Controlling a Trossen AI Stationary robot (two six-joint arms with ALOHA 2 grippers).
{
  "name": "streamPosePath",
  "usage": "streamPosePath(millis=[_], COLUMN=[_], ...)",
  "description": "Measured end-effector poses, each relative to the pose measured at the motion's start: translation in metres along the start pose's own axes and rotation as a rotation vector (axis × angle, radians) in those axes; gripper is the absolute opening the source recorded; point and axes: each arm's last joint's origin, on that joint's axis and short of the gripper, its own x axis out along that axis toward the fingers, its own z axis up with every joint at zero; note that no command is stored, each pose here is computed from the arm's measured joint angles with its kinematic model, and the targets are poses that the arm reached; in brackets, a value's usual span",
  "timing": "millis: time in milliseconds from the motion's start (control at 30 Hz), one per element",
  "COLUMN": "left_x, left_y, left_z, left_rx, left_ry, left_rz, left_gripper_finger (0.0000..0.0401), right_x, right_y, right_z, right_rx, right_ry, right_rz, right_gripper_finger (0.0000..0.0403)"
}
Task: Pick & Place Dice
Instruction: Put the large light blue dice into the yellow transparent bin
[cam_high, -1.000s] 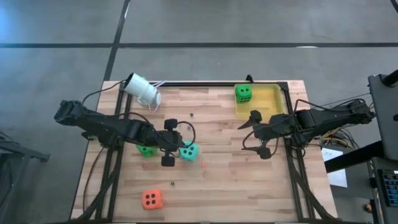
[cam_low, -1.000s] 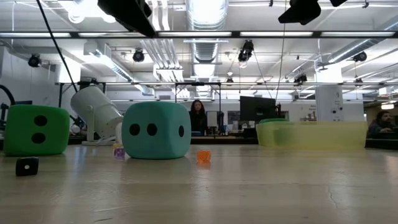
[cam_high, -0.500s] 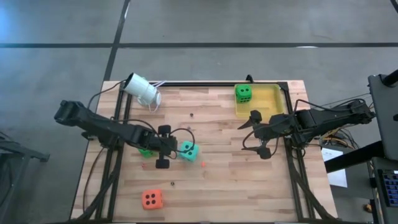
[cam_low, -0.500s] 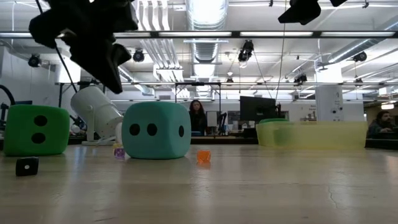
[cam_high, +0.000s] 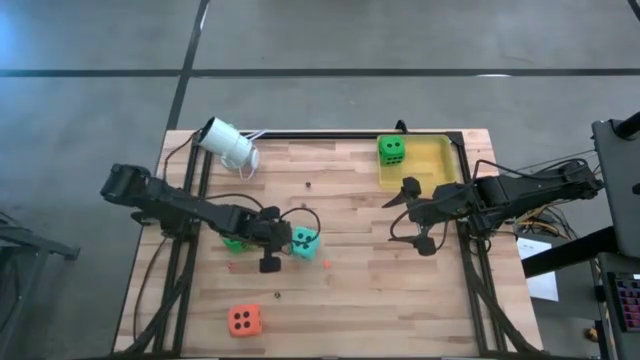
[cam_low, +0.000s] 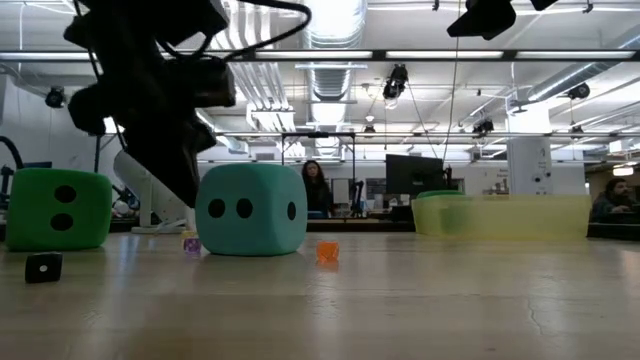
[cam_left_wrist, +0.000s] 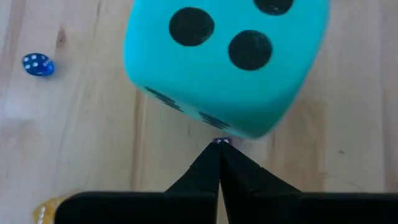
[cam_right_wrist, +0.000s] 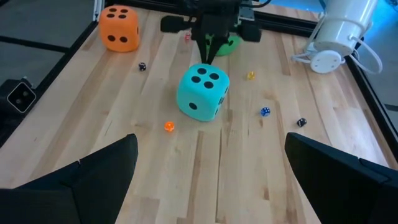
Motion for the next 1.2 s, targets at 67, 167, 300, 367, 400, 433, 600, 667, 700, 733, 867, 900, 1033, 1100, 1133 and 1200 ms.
streamPosePath(millis=[67,167,300,367,400,433,600,667,700,733,867,900,1033,1100,1133,1200], left_x=[0.006,0.011,0.014,0.016,0.017,0.019,0.032,0.036,0.037,0.039,0.043,0.044,0.047,0.05,0.052,0.056], left_y=[0.0,-0.003,-0.006,-0.008,-0.009,-0.009,-0.008,-0.006,-0.005,-0.004,-0.002,-0.002,0.0,0.002,0.003,0.005], left_z=[0.004,0.012,0.026,0.031,0.034,0.037,0.052,0.06,0.064,0.068,0.082,0.085,0.099,0.103,0.106,0.11], left_rx=[0.015,0.046,0.052,0.052,0.051,0.05,0.043,0.058,0.064,0.069,0.113,0.121,0.15,0.168,0.177,0.191], left_ry=[0.012,0.016,-0.003,-0.006,-0.01,-0.013,-0.039,-0.046,-0.05,-0.055,-0.071,-0.075,-0.097,-0.099,-0.099,-0.099], left_rz=[0.002,-0.002,-0.006,-0.01,-0.011,-0.011,-0.008,-0.003,-0.001,0.001,0.008,0.009,0.014,0.018,0.02,0.026], left_gripper_finger=[0.0012,0.0012,0.0012,0.0012,0.0012,0.0012,0.0012,0.0012,0.0012,0.0012,0.0012,0.0012,0.0012,0.0012,0.0012,0.0012], right_x=[0.0,0.0,0.0,0.0,0.0,0.0,0.0,0.0,0.0,0.0,0.0,0.0,0.0,0.0,0.0,0.0], right_y=[0.0,0.0,0.0,0.0,0.0,0.0,0.0,0.0,0.0,0.0,0.0,0.0,0.0,0.0,0.0,0.0], right_z=[0.0,0.0,0.0,0.0,0.0,0.0,0.0,0.0,0.0,0.0,0.0,0.0,0.0,0.0,0.0,0.0], right_rx=[0.0,0.0,0.0,0.0,0.0,0.0,0.0,0.0,0.0,0.0,0.0,0.001,0.001,0.0,0.0,0.001], right_ry=[0.0,-0.001,-0.002,-0.002,-0.002,-0.002,-0.002,-0.002,-0.002,-0.002,-0.003,-0.003,-0.003,-0.003,-0.003,-0.003], right_rz=[0.0,0.0,0.0,0.0,0.0,0.0,0.0,0.0,0.0,0.0,0.0,0.0,0.0,0.0,0.0,0.0], right_gripper_finger=[0.04,0.04,0.04,0.04,0.04,0.04,0.04,0.04,0.04,0.04,0.04,0.04,0.04,0.04,0.04,0.04])
